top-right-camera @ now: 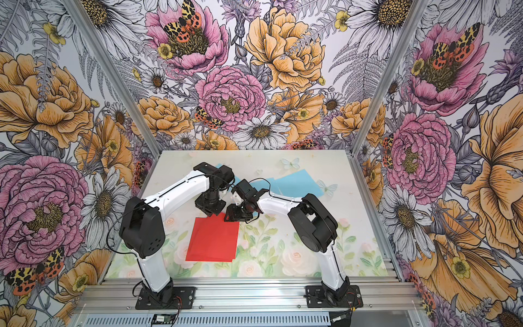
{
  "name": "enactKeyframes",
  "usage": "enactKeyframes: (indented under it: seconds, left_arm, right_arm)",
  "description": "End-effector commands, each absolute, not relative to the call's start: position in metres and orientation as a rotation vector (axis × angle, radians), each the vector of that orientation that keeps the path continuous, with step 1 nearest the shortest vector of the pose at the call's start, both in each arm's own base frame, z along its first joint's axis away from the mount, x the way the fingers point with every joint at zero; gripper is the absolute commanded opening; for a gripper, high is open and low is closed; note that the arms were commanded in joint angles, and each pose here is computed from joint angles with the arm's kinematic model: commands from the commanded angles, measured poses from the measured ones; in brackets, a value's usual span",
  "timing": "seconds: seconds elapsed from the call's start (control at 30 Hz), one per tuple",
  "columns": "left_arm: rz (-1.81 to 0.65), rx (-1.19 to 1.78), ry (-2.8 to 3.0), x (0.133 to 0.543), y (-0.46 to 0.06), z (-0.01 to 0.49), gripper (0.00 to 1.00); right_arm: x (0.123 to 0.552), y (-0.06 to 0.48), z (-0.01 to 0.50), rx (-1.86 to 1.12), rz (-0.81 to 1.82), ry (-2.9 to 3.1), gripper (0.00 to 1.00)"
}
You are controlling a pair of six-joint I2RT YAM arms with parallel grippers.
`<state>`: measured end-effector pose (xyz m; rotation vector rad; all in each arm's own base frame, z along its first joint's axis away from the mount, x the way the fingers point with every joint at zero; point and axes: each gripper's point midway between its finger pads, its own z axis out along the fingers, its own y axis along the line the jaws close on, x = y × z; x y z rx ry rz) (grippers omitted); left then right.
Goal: Sort the scattered colored papers by color
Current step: Place the colored paper.
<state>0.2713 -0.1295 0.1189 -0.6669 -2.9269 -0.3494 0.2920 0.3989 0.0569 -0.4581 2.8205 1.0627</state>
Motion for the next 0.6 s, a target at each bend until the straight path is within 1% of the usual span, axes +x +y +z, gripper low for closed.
enactKeyframes:
  seconds: [0.0,0.17,0.2,0.27,0.33,0.4,0.57]
  left_arm:
    - [-0.380,-0.657,-2.934,0.271,-0.122,0.122,0.00]
    - [-0.389,-0.648,-2.912,0.265,-0.119,0.118,0.00]
    - [-0.378,-0.646,-2.944,0.264,-0.118,0.126,0.00]
    - [-0.378,-0.639,-2.946,0.263,-0.116,0.127,0.00]
    - [-0.375,-0.635,-2.951,0.263,-0.115,0.128,0.00]
    - [-0.432,-0.630,-2.956,0.267,-0.108,0.130,0.00]
    - [-0.425,-0.623,-2.953,0.266,-0.108,0.128,0.00]
  right_arm:
    - [0.297,0.409,0.057,-0.457,1.072,2.798,0.55]
    - [0.299,0.410,0.057,-0.453,1.070,2.798,0.55]
    - [0.299,0.410,0.057,-0.453,1.071,2.798,0.55]
    - [0.299,0.410,0.056,-0.451,1.071,2.799,0.55]
    - [0.299,0.410,0.056,-0.452,1.071,2.799,0.55]
    - [0.298,0.410,0.055,-0.452,1.072,2.802,0.56]
    - [0.299,0.411,0.054,-0.449,1.076,2.806,0.56]
